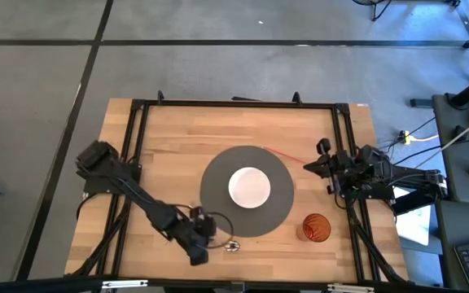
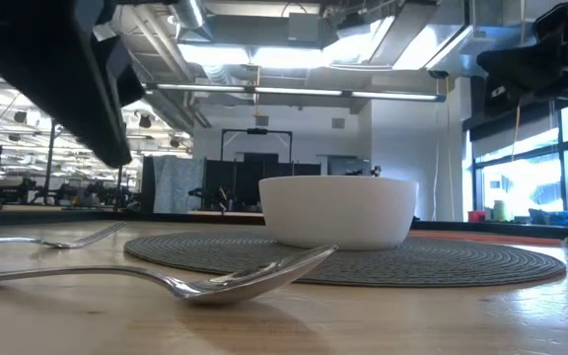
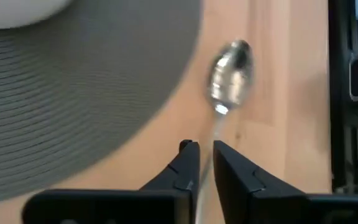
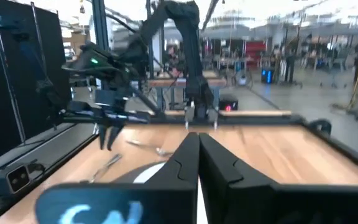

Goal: Pick & Place Utensil
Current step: Put the silver spoon into the white bowl

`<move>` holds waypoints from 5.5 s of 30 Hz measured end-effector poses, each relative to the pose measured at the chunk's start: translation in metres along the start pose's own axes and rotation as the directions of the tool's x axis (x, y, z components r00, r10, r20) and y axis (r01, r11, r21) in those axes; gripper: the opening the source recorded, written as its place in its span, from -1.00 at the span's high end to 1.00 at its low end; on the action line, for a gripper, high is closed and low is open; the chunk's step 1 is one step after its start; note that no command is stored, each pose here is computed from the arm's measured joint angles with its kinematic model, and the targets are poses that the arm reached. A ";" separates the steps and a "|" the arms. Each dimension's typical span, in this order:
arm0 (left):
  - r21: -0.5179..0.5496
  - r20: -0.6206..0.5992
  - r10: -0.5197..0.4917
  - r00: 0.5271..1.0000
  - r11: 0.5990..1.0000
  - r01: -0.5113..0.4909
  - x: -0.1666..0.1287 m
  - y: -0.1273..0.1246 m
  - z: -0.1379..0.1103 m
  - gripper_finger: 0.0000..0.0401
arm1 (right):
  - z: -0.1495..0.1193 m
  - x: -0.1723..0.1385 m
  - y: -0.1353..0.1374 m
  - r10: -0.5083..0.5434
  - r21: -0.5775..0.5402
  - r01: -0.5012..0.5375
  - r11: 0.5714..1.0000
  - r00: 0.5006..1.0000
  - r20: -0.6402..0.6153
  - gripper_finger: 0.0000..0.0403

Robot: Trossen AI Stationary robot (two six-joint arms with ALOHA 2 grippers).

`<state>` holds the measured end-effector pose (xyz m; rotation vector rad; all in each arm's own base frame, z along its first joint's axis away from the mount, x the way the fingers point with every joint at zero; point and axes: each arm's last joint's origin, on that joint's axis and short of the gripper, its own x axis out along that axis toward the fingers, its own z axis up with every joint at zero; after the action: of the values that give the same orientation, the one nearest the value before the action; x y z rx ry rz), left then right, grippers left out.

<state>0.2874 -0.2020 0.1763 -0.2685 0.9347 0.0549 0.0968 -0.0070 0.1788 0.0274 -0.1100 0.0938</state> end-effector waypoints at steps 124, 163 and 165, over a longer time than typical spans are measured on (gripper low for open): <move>0.094 0.351 0.246 0.904 0.951 -0.295 -0.133 0.105 0.116 0.97 | -0.002 0.000 0.001 0.029 0.002 -0.029 1.000 0.999 -0.023 0.89; 0.890 -0.237 0.640 0.731 0.444 -0.100 0.066 0.074 0.193 0.97 | -0.003 0.000 0.001 0.031 0.007 -0.031 0.999 0.999 -0.030 0.89; 0.902 -0.244 0.648 0.722 0.425 -0.077 0.071 0.075 0.191 0.97 | -0.003 0.000 0.001 0.031 0.007 -0.031 1.000 0.999 -0.031 0.89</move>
<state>0.4680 -0.0868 0.2121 0.9680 1.5102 -0.0747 0.0970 -0.0061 0.1759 0.0313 -0.0792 0.1253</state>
